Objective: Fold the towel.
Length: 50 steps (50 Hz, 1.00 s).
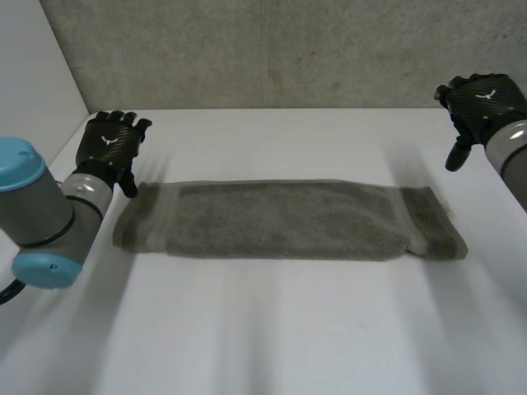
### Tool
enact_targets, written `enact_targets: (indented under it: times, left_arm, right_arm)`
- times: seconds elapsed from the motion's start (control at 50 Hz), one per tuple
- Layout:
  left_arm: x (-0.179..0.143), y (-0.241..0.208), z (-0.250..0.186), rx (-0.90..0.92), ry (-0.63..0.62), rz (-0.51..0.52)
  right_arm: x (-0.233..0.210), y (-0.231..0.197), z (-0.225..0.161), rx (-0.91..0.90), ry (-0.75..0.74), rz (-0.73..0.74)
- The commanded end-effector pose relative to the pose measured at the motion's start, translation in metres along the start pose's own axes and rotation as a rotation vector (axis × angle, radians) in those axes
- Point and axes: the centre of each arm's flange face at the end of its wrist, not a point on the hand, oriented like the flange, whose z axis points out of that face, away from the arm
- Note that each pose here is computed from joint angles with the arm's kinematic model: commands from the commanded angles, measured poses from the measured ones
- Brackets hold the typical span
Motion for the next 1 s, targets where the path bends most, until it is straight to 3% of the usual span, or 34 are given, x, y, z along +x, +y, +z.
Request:
enact_targets:
  times: [0.02, 0.14, 0.24, 0.48, 0.7, 0.8, 0.9, 1.0]
  left_arm:
    - [0.005, 0.000, -0.029, -0.031, 0.019, -0.010]
    - [0.010, 0.010, -0.045, -0.051, 0.027, -0.013]
    - [0.014, 0.016, -0.050, -0.060, 0.034, -0.014]
    - [0.023, 0.016, -0.056, -0.065, 0.060, -0.086]
    - [0.014, 0.005, -0.056, -0.033, 0.035, -0.233]
    - [0.004, -0.002, -0.055, -0.010, 0.009, -0.350]
    - [-0.006, -0.005, -0.054, 0.004, -0.018, -0.415]
    - [-0.007, -0.009, -0.056, 0.015, -0.018, -0.436]
  right_arm:
    - [0.013, 0.006, -0.028, 0.001, 0.032, -0.027]
    - [-0.002, 0.025, -0.045, -0.080, -0.058, -0.075]
    - [-0.021, 0.066, -0.062, -0.236, -0.157, -0.084]
    - [-0.042, 0.129, -0.040, -0.290, -0.168, -0.050]
    - [-0.021, 0.146, -0.020, -0.268, -0.080, -0.053]
    - [-0.003, 0.149, -0.014, -0.276, -0.025, -0.065]
    - [0.054, 0.156, -0.006, -0.313, 0.136, -0.126]
    - [0.084, 0.138, -0.003, -0.278, 0.214, -0.237]
